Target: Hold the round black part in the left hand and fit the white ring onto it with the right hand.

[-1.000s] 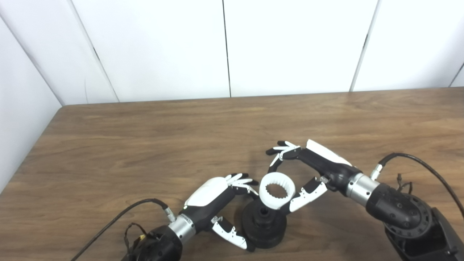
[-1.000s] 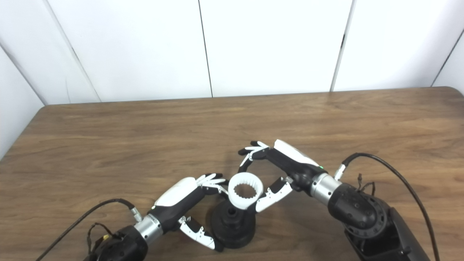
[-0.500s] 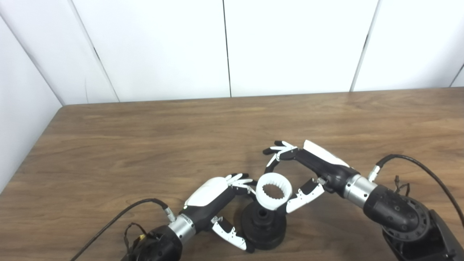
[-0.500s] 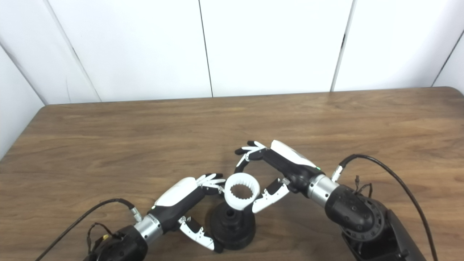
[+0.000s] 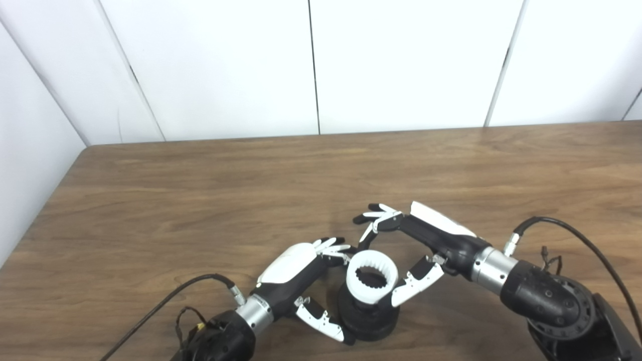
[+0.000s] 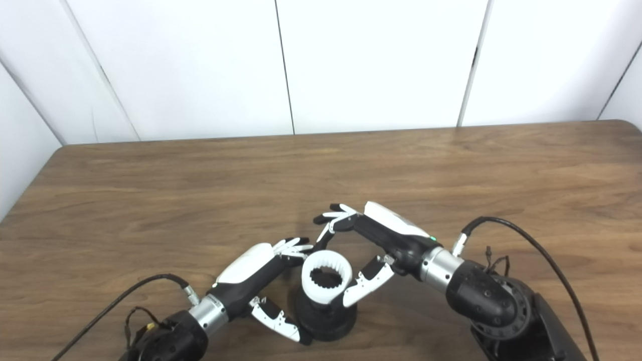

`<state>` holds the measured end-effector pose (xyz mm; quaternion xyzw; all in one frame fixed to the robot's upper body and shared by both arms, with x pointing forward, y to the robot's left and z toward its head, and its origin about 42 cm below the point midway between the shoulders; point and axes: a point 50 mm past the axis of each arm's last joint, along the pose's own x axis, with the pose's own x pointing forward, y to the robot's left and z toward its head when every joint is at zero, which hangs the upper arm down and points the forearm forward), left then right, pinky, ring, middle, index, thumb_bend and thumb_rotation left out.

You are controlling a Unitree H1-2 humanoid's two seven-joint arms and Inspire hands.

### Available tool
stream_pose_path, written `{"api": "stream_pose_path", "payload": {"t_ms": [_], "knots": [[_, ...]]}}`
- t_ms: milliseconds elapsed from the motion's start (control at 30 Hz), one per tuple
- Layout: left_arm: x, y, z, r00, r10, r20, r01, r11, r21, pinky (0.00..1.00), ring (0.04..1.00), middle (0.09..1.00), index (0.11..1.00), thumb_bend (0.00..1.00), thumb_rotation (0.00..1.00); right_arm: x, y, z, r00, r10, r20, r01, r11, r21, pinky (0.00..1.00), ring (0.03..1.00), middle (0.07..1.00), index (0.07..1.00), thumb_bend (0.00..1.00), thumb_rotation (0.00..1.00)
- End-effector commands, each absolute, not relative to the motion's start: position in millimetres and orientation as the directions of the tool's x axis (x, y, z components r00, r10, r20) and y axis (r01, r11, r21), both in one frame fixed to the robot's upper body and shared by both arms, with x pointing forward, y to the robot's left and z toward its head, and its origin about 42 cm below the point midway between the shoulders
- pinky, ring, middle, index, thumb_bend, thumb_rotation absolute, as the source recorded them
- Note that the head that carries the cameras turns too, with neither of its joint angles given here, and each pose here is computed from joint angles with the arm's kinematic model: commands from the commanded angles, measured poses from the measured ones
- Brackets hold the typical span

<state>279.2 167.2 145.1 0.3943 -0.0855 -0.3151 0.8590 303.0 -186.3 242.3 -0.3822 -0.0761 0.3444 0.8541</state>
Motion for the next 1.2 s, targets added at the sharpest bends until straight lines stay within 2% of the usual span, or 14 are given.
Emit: {"api": "stream_pose_path", "payload": {"t_ms": [0, 233, 1167], "knots": [[288.3, 164.8, 156.3, 0.787, -0.615, -0.046, 0.434, 0.500, 0.750, 1.00, 0.988, 0.904, 0.592, 0.83, 0.23, 307.9, -187.1, 265.6, 0.752, 0.656, -0.061, -0.474, 0.474, -0.742, 0.96, 1.000, 0.890, 0.489, 0.52, 0.15], [288.3, 164.3, 156.7, 0.788, -0.613, -0.047, 0.433, 0.499, 0.751, 1.00, 0.987, 0.904, 0.591, 0.83, 0.22, 310.7, -190.5, 268.6, 0.758, 0.650, -0.055, -0.468, 0.482, -0.741, 0.95, 1.000, 0.888, 0.488, 0.53, 0.15], [290.1, 164.8, 159.7, 0.789, -0.612, -0.043, 0.426, 0.495, 0.757, 1.00, 0.984, 0.901, 0.590, 0.83, 0.24, 306.2, -192.7, 267.5, 0.729, 0.677, -0.103, -0.504, 0.429, -0.750, 0.94, 1.000, 0.888, 0.489, 0.53, 0.15]]}}
